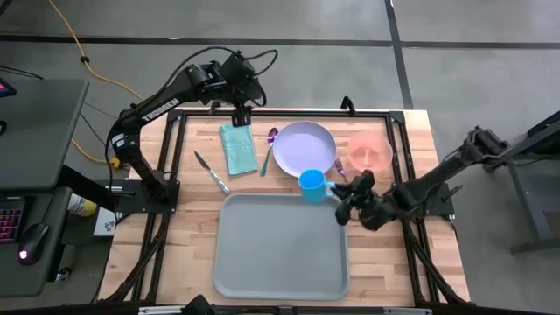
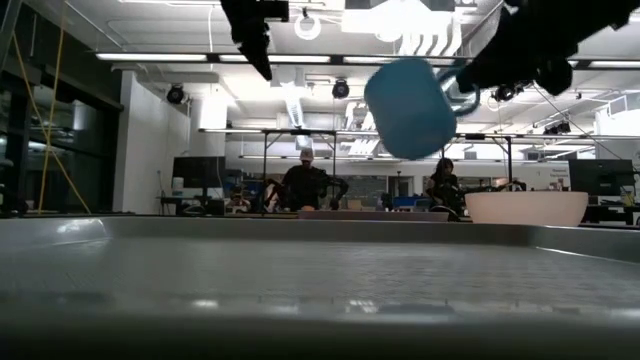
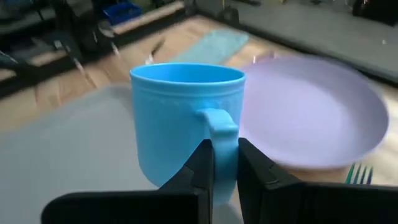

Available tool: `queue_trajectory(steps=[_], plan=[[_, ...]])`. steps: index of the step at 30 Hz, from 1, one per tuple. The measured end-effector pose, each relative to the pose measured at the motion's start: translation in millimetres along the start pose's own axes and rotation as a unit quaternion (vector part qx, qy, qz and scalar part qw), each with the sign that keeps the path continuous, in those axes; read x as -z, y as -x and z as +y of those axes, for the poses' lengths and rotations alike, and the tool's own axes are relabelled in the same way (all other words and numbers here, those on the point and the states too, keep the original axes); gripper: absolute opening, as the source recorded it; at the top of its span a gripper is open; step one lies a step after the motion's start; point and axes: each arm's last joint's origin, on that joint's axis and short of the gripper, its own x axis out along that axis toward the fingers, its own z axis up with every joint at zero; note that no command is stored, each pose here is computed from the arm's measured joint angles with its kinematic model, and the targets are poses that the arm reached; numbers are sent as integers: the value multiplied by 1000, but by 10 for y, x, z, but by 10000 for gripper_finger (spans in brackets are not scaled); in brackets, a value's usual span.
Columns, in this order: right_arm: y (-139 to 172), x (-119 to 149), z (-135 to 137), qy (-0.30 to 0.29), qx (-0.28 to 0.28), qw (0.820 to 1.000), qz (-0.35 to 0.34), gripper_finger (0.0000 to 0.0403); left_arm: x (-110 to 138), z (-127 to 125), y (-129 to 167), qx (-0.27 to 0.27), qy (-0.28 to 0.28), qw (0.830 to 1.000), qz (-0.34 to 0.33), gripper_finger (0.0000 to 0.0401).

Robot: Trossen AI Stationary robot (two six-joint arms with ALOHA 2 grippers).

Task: Set up tray
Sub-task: Put the blue mug on the top right of the gray tray

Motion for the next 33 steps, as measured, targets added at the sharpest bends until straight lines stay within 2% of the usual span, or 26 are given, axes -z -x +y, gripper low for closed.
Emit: queue_trajectory(steps=[7, 13, 17, 20, 26, 33], plan=[[-123, 366, 121, -14, 22, 999, 42, 21, -7, -6, -14, 2, 4, 1000, -6, 294], [-179, 575, 174, -23, 28, 997, 72, 21, -20, -1, -13, -1, 7, 1000, -12, 294], [-179, 653, 184, -19, 30, 995, 92, 20, -21, 1, -13, -2, 7, 1000, -13, 294], [-156, 710, 145, -9, 38, 991, 129, 1, -21, 1, -13, -2, 7, 1000, -13, 294], [-55, 807, 51, 1, 64, 978, 197, 4, -21, 1, -13, -2, 7, 1000, -13, 294], [-114, 727, 46, 2, 80, 981, 177, 3, -22, 0, -13, -2, 8, 1000, -13, 294]])
